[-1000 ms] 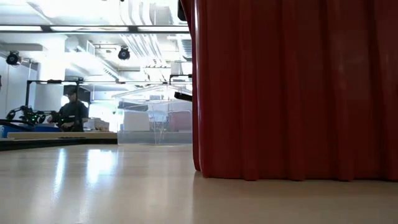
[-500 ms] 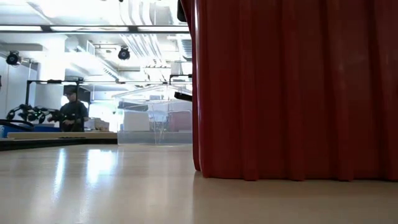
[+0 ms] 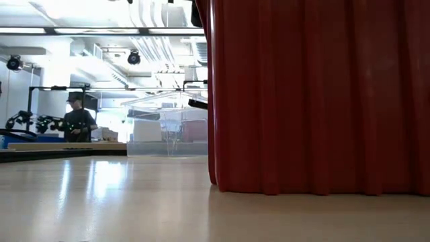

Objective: Sort blocks
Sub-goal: Put the yellow block into the bottom right of the red bin

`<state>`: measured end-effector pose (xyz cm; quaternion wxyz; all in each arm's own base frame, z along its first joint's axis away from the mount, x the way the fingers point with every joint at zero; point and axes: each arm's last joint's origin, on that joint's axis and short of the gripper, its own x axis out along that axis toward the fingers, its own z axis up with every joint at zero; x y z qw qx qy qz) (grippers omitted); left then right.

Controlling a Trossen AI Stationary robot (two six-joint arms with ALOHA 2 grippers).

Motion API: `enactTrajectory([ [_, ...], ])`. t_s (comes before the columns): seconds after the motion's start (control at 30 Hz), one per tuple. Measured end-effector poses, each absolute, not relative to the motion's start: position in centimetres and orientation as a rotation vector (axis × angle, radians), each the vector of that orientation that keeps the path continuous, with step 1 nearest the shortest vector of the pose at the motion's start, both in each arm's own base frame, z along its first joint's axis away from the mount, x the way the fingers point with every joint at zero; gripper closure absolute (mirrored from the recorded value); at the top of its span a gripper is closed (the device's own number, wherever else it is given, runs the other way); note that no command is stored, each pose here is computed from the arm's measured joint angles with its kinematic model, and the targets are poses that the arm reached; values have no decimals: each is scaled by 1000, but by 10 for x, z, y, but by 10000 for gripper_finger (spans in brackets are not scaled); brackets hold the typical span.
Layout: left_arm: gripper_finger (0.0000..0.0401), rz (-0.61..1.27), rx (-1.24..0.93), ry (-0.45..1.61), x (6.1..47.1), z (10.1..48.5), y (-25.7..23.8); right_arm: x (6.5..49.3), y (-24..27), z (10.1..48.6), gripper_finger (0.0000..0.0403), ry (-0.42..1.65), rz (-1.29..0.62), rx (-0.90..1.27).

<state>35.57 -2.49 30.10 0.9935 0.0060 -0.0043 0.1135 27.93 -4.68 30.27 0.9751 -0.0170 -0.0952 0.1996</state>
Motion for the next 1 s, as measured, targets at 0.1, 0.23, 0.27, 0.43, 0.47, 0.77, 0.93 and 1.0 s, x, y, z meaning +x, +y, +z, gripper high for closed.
enactTrajectory([
  [0.1,293,230,12,-5,356,301,-25,287,-47,301,219,-182,406,-30],
  [0.23,293,230,12,4,356,299,-25,298,-49,299,219,-172,414,-25],
  [0.27,293,230,11,6,356,299,-25,301,-49,299,219,-170,416,-24],
  [0.43,293,228,8,11,355,298,-25,314,-46,301,219,-170,433,-22],
  [0.47,293,230,8,11,355,298,-25,317,-46,301,219,-172,437,-23],
  [0.77,293,230,8,17,355,298,-25,326,-45,299,222,-159,472,-21],
  [0.93,293,233,4,23,356,297,-25,326,-45,298,261,-155,466,-28],
  [1.0,293,236,-2,22,356,297,-25,326,-45,298,288,-158,464,-42],
])
